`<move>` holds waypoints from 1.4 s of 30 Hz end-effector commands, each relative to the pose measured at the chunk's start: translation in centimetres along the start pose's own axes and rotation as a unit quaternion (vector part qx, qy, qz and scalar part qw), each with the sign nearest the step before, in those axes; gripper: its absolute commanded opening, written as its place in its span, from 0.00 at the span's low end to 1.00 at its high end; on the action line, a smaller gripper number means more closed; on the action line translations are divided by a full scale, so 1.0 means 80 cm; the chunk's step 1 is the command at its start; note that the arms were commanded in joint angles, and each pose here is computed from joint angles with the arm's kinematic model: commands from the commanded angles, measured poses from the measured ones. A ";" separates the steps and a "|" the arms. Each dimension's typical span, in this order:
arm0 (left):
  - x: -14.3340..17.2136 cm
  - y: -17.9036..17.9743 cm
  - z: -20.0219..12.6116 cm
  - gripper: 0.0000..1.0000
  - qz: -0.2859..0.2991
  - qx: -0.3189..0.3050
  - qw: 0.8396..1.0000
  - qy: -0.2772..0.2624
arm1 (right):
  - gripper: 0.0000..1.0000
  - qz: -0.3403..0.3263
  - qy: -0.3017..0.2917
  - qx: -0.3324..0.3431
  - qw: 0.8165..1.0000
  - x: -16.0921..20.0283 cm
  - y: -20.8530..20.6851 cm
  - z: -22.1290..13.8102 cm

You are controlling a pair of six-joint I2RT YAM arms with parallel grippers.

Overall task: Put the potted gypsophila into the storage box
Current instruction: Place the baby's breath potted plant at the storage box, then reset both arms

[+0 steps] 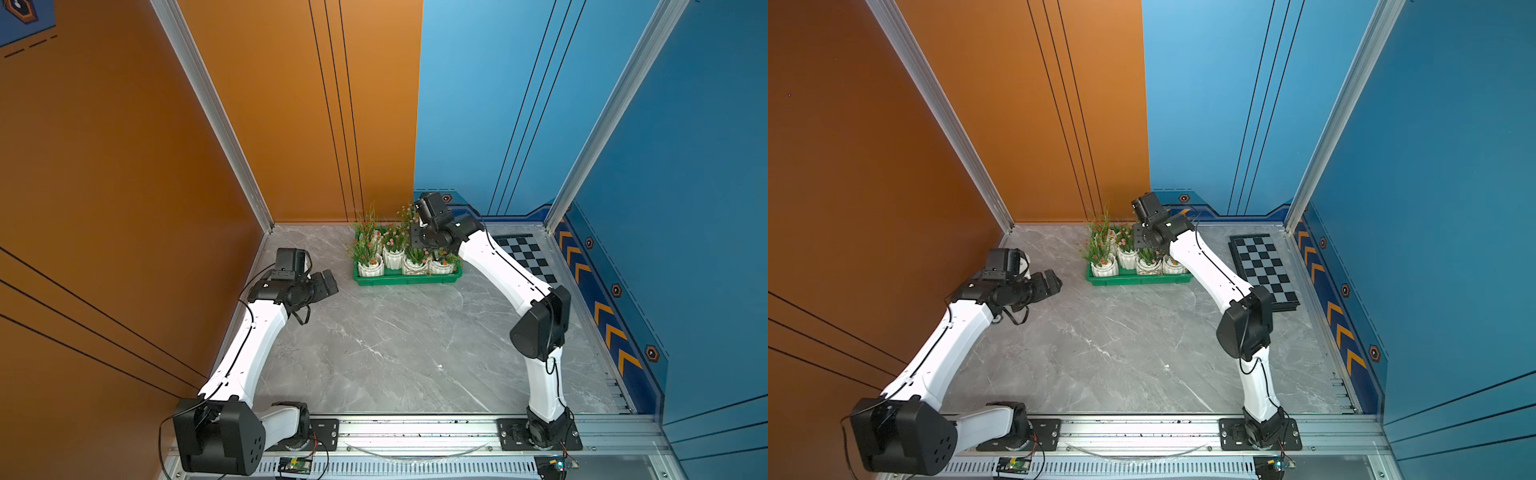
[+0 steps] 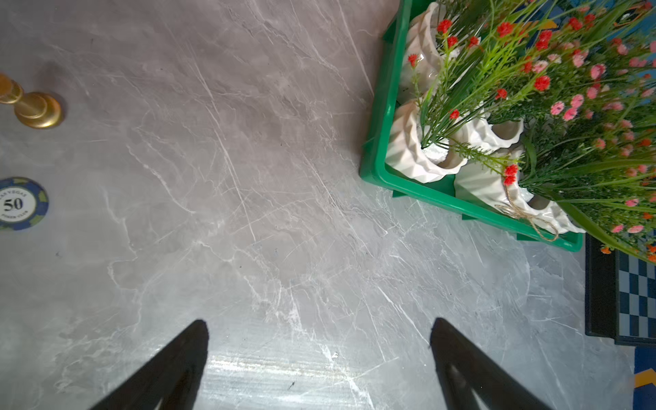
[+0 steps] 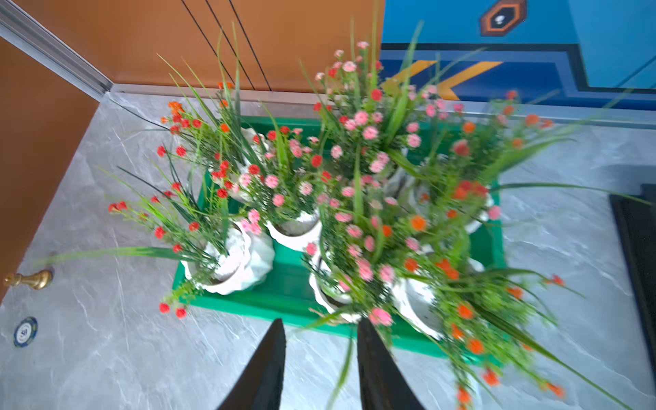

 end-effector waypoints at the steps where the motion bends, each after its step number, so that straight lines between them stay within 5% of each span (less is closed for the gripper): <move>1: 0.005 0.011 -0.007 0.98 0.011 -0.017 1.000 0.003 | 0.38 0.004 -0.045 0.017 0.999 -0.030 -0.040 -0.041; 6: 0.002 0.013 -0.010 0.98 0.018 -0.022 1.000 -0.002 | 0.49 0.017 -0.036 0.054 0.998 -0.015 -0.108 -0.055; 13: -0.005 0.020 -0.010 0.98 0.036 -0.036 0.999 -0.006 | 1.00 0.033 -0.016 0.099 0.994 0.016 -0.191 -0.063; 29: -0.010 0.039 0.009 0.98 0.083 -0.076 0.992 -0.051 | 1.00 0.070 -0.074 0.184 0.978 0.045 -0.314 -0.093; 42: -0.025 0.045 0.019 0.98 0.145 -0.118 0.964 -0.191 | 1.00 0.099 -0.144 0.206 0.963 0.052 -0.359 -0.090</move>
Point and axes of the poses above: each gripper's point midway between its finger pads, its own z axis out along the fingers, its own y axis along the line the jaws close on, x = y × z, the point moved 1 cm from there along -z, back along the fingers, and after that the axes turned 15 degrees about z, right-handed, at the moved point
